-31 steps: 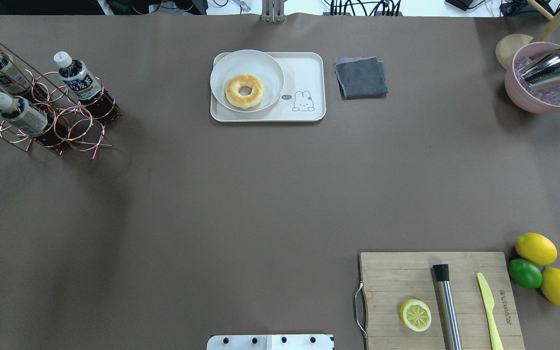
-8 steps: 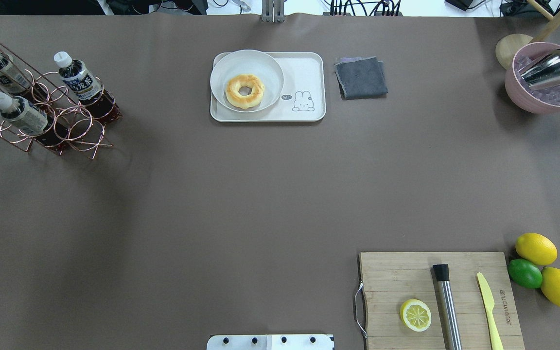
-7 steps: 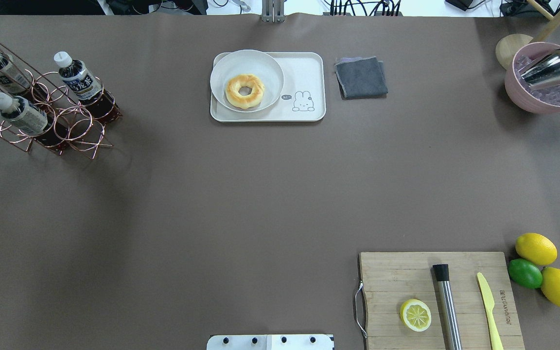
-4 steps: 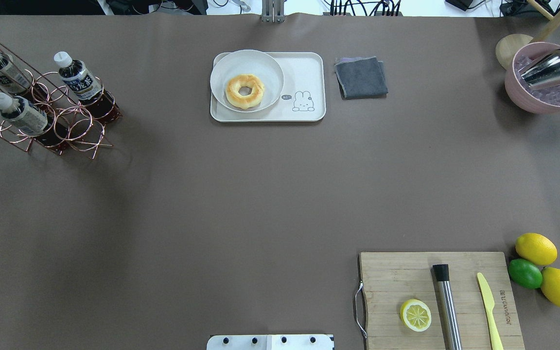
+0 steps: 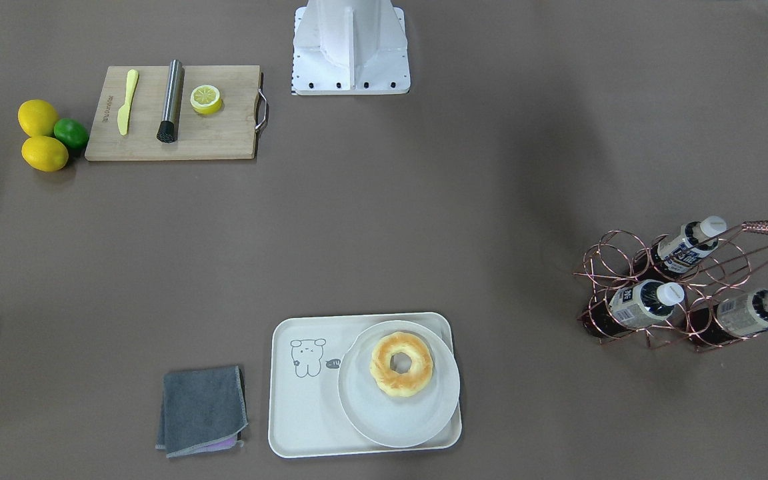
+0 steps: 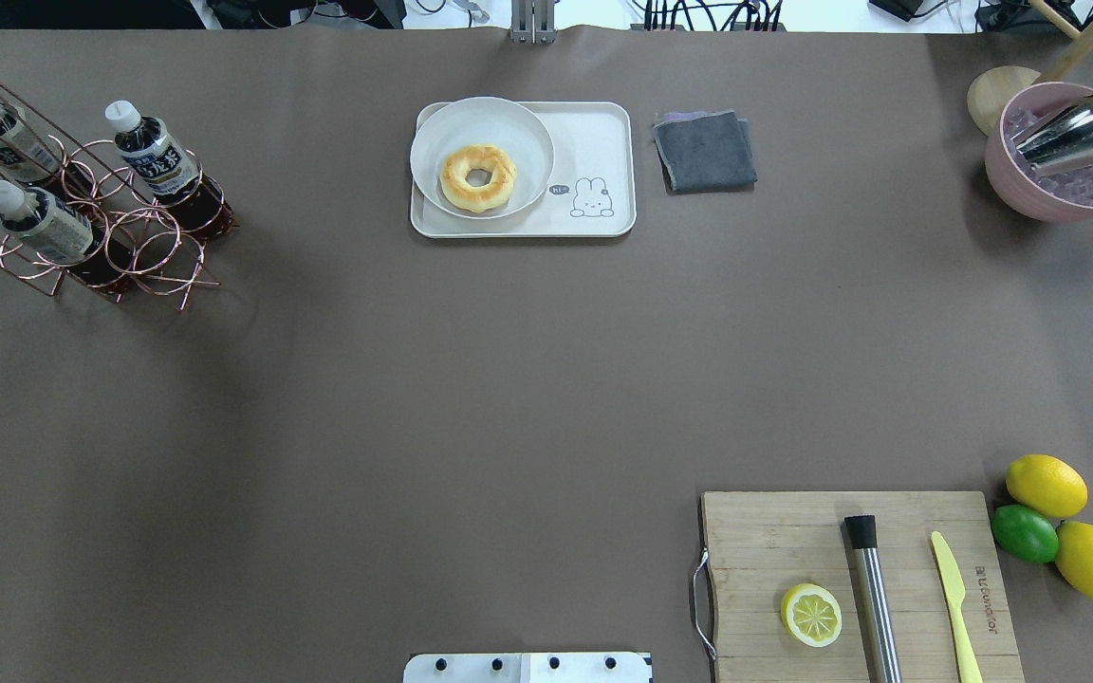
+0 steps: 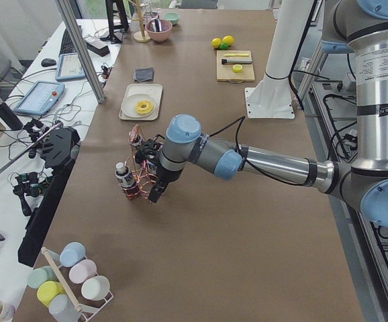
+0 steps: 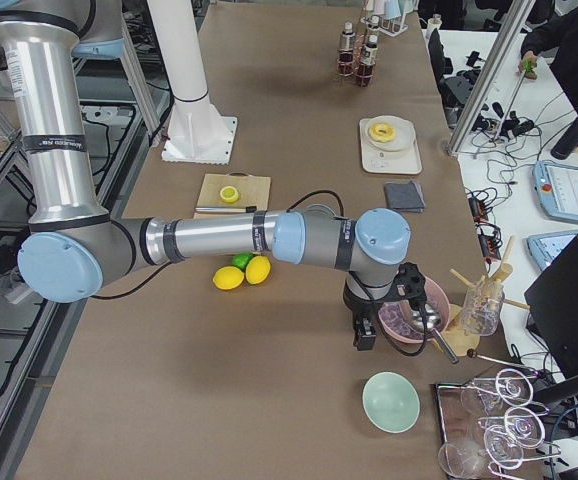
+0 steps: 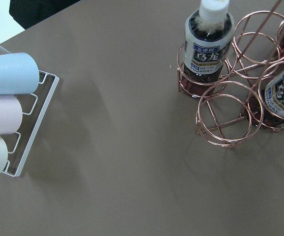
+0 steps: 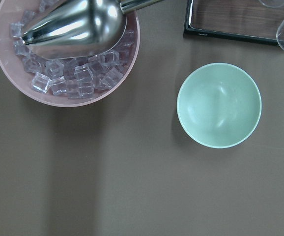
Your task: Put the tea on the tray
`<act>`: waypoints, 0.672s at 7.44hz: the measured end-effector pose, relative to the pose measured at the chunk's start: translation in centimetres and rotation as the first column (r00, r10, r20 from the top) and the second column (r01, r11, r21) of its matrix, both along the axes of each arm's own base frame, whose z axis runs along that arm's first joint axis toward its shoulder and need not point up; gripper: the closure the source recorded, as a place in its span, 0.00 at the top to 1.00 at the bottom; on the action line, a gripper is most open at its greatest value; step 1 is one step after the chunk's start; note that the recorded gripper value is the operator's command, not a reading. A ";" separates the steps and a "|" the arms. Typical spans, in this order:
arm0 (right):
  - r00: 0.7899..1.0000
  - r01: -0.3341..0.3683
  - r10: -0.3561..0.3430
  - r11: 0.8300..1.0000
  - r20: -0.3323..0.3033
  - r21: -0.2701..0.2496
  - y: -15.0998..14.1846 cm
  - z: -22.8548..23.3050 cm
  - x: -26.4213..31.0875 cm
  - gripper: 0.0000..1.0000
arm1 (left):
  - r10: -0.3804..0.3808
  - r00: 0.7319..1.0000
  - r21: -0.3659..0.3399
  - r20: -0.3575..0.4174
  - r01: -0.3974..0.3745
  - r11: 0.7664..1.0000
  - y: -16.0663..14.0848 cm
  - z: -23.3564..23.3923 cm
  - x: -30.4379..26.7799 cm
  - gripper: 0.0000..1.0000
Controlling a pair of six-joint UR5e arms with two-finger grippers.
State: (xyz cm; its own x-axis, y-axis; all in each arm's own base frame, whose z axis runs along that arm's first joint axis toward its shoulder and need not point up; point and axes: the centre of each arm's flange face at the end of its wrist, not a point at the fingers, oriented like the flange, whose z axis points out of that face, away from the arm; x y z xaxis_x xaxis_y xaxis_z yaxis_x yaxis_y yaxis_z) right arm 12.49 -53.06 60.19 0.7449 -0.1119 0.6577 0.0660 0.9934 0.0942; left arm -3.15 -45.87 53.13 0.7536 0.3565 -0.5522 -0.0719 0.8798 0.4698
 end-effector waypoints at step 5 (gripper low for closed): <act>1.000 -0.018 0.018 1.000 -0.001 -0.007 -0.3 -0.1 0.0 1.00 | -0.141 0.976 -0.181 -0.164 0.111 0.977 -0.9 -7.8 12.0 0.98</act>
State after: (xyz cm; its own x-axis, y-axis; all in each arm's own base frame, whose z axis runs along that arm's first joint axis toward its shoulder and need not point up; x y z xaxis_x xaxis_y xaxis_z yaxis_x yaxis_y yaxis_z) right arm 12.52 -53.33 60.04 0.7474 -0.0939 0.6577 0.0483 0.9950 0.0872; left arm 8.87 -46.81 45.38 0.6728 0.1550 -0.7234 0.1142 0.9443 0.3086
